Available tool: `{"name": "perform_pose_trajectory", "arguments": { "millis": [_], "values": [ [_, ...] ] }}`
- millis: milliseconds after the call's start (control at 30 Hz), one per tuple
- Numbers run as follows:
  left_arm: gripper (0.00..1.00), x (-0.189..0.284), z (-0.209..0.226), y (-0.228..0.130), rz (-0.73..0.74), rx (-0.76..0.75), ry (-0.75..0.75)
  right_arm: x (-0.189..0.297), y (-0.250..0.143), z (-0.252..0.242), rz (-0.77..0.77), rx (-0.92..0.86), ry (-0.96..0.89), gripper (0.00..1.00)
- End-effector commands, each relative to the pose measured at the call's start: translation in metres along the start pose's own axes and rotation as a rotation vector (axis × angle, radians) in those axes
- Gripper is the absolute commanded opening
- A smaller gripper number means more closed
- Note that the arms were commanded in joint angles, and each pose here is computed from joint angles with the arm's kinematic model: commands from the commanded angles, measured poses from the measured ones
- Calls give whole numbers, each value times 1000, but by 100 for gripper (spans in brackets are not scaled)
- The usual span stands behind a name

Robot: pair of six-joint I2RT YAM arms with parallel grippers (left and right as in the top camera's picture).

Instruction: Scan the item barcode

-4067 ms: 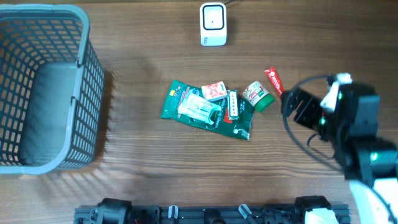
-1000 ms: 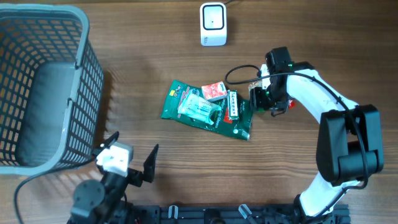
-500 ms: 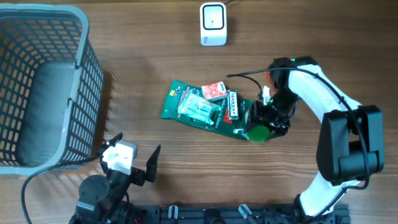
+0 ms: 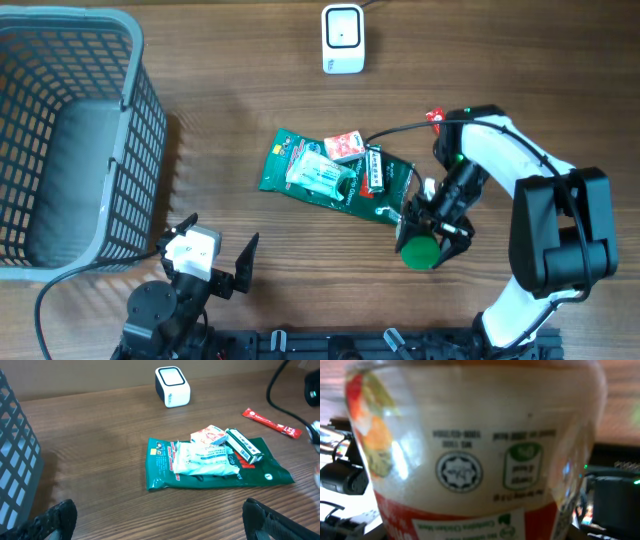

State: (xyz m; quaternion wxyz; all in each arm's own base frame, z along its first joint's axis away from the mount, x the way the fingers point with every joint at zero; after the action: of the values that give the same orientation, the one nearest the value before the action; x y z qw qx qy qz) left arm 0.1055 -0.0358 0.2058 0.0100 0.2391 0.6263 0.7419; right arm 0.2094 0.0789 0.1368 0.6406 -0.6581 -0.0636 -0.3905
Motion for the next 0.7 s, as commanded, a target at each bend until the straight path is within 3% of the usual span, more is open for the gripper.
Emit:
{"name": "perform_pose_trajectory", "arguments": {
  "millis": [0,100,133,200,267,433,533,667],
  "values": [
    [100,-2,-1,-2,6,-19,-13,-12,-5,-4,75,-20,60,54],
    [100,-2,-1,-2,6,-19,-13,-18,2,-5,53,-11,67,61],
    [100,-2,-1,-2,6,-19,-13,-19,6,-5,41,-30,71,67],
    [100,-2,-1,-2,6,-19,-13,-21,13,-4,35,-43,73,89],
    [100,-2,-1,-2,6,-18,-13,-23,17,-4,36,-44,72,99],
    [100,-2,-1,-2,6,-19,-13,-10,23,-6,-56,-19,-56,100],
    [100,-2,-1,-2,6,-19,-13,26,23,11,-188,18,-68,100],
    [100,-2,-1,-2,6,-19,-13,77,-18,26,-394,43,-43,100]
  ]
}}
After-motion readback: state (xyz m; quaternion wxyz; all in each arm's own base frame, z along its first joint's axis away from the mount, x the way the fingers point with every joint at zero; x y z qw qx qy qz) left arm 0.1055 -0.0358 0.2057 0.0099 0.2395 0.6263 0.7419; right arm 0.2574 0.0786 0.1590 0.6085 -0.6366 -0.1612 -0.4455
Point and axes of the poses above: each gripper's point midway between its finger pads, its own x axis back along the fingers, its own z axis along the line the jaws close on, y = z × x, the point moved 9 cm from there along x, back along the fingers, and after that the axes turned 8 degrees about -x, right-handed, at the moved point
